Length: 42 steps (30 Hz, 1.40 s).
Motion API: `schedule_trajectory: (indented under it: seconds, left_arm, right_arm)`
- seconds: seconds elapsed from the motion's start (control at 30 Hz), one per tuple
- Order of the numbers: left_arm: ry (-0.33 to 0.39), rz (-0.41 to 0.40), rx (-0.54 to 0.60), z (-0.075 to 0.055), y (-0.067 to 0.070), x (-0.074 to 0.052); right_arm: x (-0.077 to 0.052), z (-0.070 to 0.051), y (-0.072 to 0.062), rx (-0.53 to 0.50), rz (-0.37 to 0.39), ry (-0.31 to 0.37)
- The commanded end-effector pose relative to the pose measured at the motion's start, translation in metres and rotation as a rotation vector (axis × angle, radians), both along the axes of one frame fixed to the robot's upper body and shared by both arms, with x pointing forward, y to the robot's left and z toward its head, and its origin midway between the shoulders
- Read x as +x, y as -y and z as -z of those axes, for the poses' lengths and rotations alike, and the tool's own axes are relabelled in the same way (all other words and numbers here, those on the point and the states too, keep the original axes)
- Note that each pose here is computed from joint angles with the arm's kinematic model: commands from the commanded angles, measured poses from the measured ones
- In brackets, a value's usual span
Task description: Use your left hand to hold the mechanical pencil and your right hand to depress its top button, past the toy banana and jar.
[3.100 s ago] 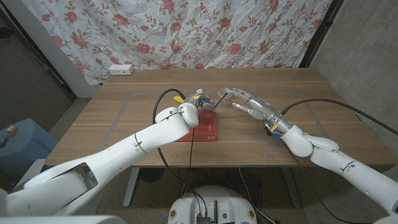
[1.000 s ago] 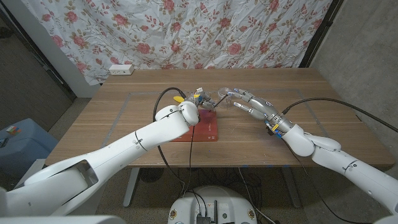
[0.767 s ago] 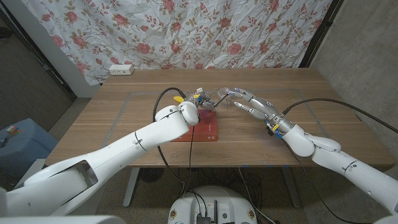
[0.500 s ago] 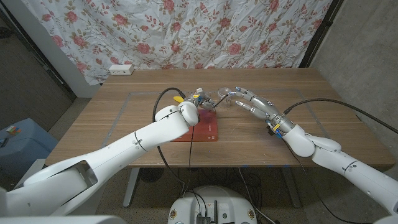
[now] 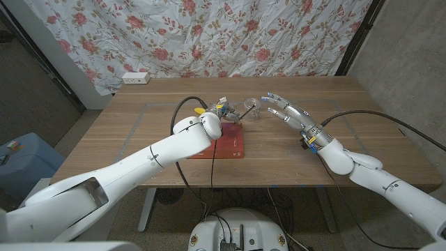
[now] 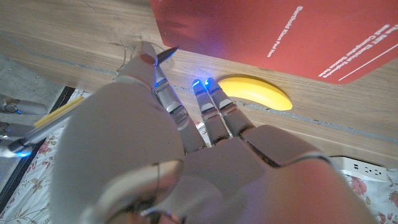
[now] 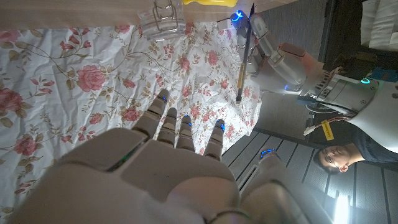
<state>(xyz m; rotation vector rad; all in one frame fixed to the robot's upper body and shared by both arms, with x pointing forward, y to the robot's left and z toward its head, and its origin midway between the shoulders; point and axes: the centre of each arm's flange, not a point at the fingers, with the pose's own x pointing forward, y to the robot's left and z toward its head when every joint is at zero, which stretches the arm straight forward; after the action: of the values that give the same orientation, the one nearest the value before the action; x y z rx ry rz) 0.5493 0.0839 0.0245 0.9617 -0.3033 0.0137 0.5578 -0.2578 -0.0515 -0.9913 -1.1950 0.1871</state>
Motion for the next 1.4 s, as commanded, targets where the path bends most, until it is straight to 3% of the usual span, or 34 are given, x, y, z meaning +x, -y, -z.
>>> schedule_trajectory:
  seconds: [0.03, 0.6, 0.97, 1.4]
  left_arm:
    - [0.008, 0.003, 0.049, -0.011, 0.002, 0.001]
    - [0.013, -0.063, 0.113, -0.015, -0.015, -0.006]
    - [0.018, -0.128, 0.243, -0.026, -0.021, -0.015]
    - [0.016, -0.191, 0.351, -0.025, -0.030, -0.022]
  right_arm:
    - [0.004, -0.006, 0.013, 0.083, 0.008, -0.025]
    - [0.021, -0.017, 0.024, 0.157, 0.040, -0.095]
    - [0.031, -0.024, 0.028, 0.203, 0.069, -0.118]
    - [0.035, -0.022, 0.033, 0.271, 0.095, -0.149]
